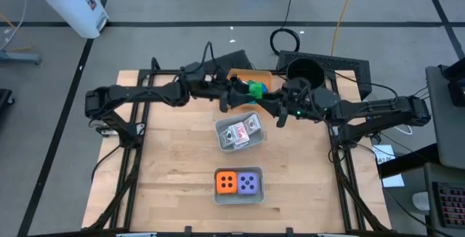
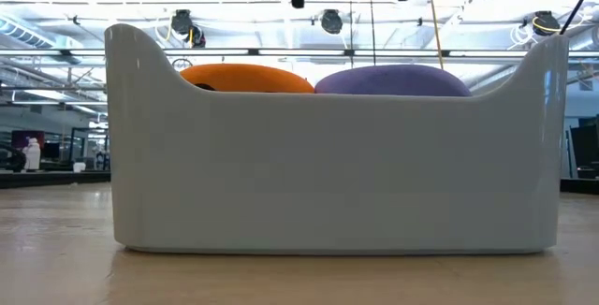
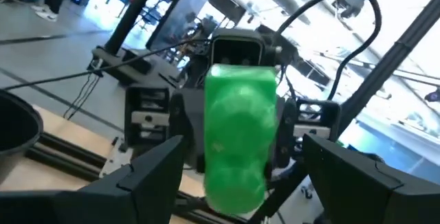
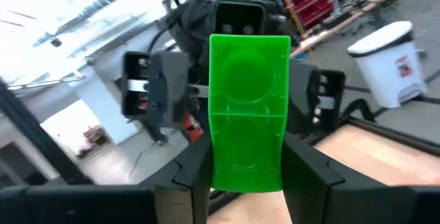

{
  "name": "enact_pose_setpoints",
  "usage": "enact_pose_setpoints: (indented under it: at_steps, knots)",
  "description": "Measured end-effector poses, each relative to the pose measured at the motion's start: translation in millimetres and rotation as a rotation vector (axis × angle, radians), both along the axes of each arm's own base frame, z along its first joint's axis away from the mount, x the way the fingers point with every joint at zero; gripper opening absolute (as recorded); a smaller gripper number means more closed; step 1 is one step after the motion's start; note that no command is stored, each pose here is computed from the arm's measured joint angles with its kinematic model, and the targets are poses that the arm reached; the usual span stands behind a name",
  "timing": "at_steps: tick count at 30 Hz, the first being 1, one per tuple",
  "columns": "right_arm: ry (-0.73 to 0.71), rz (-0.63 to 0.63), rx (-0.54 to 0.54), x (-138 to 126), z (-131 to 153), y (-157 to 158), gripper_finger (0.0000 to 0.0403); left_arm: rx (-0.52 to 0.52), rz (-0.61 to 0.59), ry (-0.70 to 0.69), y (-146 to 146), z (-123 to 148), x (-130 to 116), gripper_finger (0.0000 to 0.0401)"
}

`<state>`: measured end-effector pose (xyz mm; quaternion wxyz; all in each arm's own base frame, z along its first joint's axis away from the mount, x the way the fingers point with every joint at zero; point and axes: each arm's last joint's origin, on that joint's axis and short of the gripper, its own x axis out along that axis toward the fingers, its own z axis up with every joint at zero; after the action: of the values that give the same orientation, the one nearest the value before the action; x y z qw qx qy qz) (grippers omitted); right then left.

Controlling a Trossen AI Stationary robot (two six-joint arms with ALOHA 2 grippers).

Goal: Pick & Place Toys
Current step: Put the green game piece into the orange bin

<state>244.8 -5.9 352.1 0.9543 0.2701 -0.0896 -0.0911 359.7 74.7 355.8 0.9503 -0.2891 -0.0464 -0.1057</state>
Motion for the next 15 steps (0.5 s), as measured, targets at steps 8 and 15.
enact_pose_setpoints:
  at_steps: [8, 15]
  knots:
    - [-0.016, 0.101, 0.01, 0, 1, 3, 0.0125, -0.005, 0.056, -0.048, -13, 4, 3, 0.0294]
    - [-0.023, 0.131, 0.013, 0, 2, 4, 0.0125, -0.007, 0.095, -0.021, -19, 1, 5, 0.0294]
